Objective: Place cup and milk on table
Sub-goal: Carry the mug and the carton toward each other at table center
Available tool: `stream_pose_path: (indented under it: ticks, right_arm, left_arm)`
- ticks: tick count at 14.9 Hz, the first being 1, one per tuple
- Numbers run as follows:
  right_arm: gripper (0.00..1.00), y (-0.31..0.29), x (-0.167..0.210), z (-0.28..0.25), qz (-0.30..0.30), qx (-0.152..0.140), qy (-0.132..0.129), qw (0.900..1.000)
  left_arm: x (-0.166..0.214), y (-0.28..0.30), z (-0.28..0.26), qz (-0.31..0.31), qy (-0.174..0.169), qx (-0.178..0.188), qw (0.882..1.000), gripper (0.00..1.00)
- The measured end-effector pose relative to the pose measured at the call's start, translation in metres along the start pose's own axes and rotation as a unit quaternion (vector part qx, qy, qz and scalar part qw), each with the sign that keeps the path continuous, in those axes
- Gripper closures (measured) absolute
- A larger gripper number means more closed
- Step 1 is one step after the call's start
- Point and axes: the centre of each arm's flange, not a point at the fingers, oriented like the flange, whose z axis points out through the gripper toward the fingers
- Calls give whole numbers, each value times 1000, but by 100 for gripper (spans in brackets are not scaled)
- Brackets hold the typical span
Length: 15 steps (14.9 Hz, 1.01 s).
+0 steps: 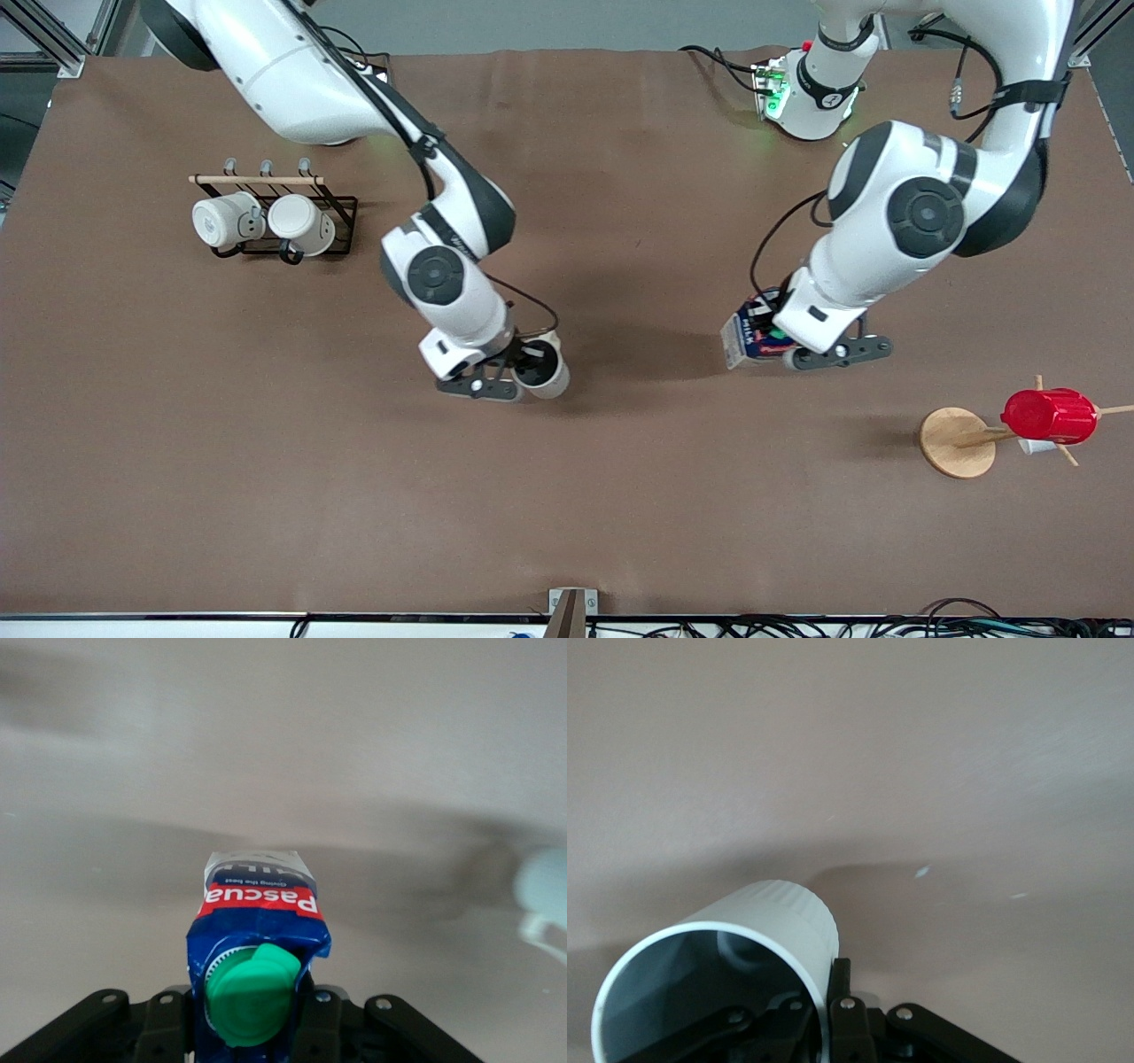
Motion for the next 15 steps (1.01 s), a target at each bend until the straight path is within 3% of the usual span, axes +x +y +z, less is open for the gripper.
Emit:
stream_pose_path:
  ticks: [9, 15]
  right_arm:
    - [96, -28, -34, 22, -28, -21, 4, 999]
    - [93, -28, -37, 31, -30, -26, -1, 999]
  left_arm:
    - [-27, 110, 90, 13, -10, -42, 999, 73]
    - [-47, 142, 100, 22, -16, -44, 999, 73]
